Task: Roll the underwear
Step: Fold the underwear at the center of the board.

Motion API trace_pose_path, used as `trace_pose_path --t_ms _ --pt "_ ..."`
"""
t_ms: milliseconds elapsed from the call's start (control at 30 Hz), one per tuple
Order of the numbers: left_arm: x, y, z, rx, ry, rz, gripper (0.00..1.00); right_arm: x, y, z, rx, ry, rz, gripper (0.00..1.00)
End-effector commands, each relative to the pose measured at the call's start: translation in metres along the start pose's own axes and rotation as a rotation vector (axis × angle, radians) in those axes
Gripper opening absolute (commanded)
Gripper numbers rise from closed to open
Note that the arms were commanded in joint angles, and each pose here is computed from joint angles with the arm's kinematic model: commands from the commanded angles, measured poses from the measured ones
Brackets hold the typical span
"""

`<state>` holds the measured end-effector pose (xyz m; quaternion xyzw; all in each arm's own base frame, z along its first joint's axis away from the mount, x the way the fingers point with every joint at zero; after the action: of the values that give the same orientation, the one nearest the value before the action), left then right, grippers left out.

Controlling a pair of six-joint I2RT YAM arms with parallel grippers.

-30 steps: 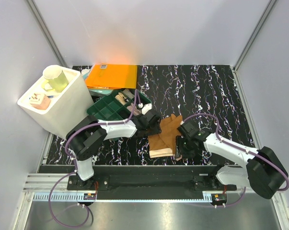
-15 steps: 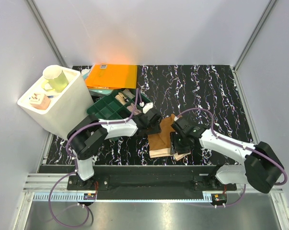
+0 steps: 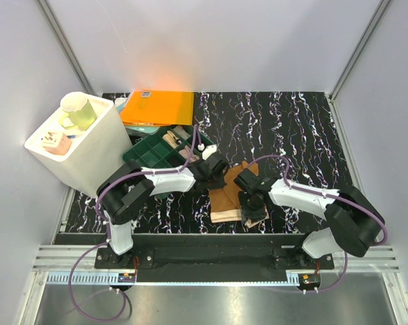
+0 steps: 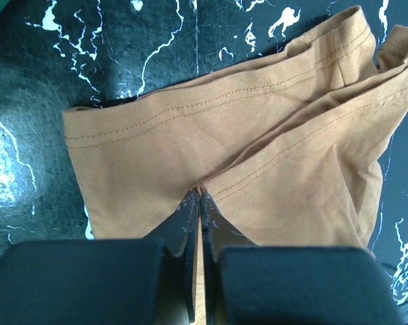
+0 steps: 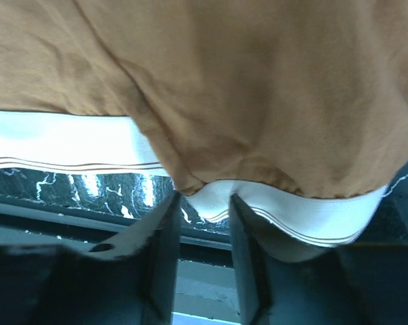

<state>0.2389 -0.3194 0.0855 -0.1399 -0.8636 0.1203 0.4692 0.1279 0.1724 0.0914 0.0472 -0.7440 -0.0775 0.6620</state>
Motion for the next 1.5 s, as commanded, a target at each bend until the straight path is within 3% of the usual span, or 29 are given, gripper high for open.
trace_pose_path --t_ms 0,233,467,767,1467 --pt "0.002 -0.013 -0.018 0.0 -0.047 0.055 0.0 -0.011 -0.002 0.006 0.0 -0.001 0.089 0.32" --pt "0.011 -0.022 -0.027 -0.01 -0.074 0.107 0.0 0.004 0.0 0.006 0.038 -0.002 0.088 0.0" --pt "0.035 -0.041 -0.05 -0.029 -0.128 0.177 0.0 0.062 0.012 -0.01 0.052 -0.12 0.02 0.0" --pt "0.059 -0.033 -0.078 -0.013 -0.199 0.197 0.0 0.095 0.044 -0.031 0.032 -0.197 -0.11 0.0" --pt "0.055 0.035 -0.094 -0.066 -0.185 0.19 0.0 0.064 0.1 -0.055 0.006 -0.163 -0.244 0.0"
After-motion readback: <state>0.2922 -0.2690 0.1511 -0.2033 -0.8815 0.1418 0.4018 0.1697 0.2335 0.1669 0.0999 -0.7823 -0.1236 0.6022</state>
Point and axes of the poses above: each gripper's point midway between its finger pads, its own x axis back along the fingers, its own y axis along the line the jaws close on, z = x × y, the point moved 8 cm from there along x, back along the fingers, and after that the axes turned 8 degrees about -x, right-handed, at the moved point
